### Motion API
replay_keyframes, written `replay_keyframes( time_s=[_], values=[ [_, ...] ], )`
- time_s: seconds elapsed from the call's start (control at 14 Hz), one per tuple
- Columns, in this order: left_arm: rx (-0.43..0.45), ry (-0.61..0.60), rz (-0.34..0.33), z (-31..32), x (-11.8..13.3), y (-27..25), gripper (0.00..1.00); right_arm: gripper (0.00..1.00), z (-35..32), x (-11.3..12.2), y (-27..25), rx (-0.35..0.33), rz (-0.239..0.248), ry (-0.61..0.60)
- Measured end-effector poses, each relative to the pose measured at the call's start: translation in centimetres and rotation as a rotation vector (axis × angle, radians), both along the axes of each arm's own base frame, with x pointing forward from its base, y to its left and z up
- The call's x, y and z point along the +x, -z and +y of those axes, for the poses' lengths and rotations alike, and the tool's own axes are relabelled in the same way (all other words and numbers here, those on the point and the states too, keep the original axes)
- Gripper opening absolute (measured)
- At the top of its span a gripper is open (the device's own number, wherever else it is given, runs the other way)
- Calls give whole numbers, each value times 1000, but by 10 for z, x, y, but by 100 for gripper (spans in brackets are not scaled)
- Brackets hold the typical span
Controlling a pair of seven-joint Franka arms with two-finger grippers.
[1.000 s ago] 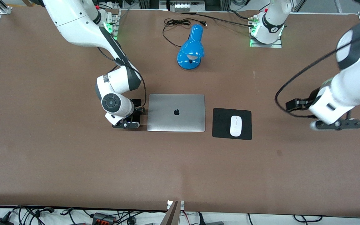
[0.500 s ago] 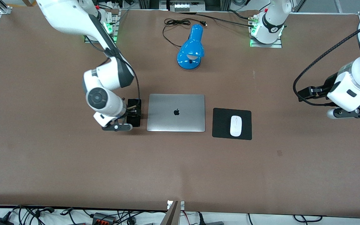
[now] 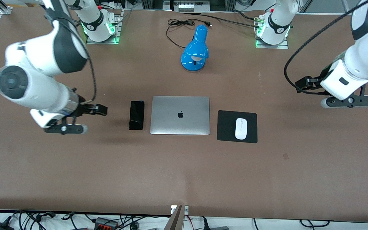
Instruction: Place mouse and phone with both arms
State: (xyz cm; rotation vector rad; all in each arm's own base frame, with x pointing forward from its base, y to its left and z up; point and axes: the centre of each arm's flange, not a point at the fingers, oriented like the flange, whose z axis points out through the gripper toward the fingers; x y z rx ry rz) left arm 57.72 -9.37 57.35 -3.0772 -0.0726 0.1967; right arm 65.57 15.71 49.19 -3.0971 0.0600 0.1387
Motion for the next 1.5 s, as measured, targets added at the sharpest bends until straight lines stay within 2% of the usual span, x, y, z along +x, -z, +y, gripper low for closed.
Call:
replay_keyframes(
  time_s=[0.36,0.5,0.79,1.0,1.14,1.5],
  values=[
    [28,-16,-21,4,-30,-5,100,100,-82,12,-48,13,-82,70],
    [28,-34,-36,16,-37,3,100,100,-114,5,-71,1,-114,81],
    [-20,-59,-40,34,-36,8,100,100,-170,-7,-94,-13,-143,46],
    [-60,-101,-34,51,-34,9,100,100,-180,-13,-101,-48,-151,-11],
    [-60,-103,-34,53,-33,9,100,100,-180,-23,-99,-51,-137,-21],
    [-37,-81,-60,47,-31,0,100,100,-177,-77,-83,-53,-117,-26]
  ],
)
